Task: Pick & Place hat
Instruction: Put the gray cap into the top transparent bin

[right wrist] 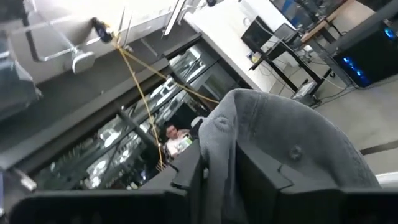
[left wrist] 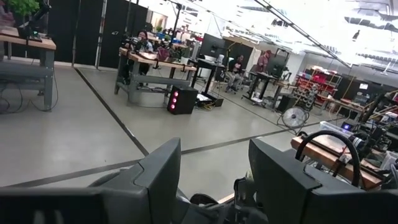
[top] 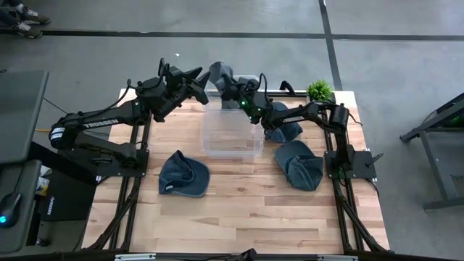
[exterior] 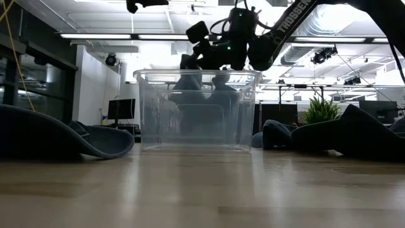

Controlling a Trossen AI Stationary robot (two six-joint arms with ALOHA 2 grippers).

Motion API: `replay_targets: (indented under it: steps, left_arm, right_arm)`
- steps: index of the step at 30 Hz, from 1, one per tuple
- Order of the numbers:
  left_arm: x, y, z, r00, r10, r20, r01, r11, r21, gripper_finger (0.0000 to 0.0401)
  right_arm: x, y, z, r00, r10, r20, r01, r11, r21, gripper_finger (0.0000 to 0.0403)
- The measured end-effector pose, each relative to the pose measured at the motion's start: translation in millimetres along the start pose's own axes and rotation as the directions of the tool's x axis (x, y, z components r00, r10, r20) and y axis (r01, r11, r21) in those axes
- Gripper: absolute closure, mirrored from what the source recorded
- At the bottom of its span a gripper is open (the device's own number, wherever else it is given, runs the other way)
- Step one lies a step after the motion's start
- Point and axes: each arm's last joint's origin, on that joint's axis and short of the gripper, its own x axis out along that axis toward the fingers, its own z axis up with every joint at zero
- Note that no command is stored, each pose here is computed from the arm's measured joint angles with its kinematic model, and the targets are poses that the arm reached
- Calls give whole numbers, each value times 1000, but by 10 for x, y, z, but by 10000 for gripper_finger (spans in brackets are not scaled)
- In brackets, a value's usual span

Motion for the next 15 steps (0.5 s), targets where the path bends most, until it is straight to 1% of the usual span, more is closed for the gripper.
replay_targets:
  steps: [4,8,15]
  left_arm:
    - [1,0,-1,1000,1,0,-1,1000,0,212]
    - [1,0,-1,1000,1,0,-1,1000,0,212]
    - [1,0,-1,1000,1,0,-1,1000,0,212]
  right_arm:
    - [0,21,7,999,33,-25,-34,998,-53,281]
    - [-1,75,69,998,30,-48,-35,993,-112,253]
    - [-20,226,257,994,22,-103,-49,962,-268,215]
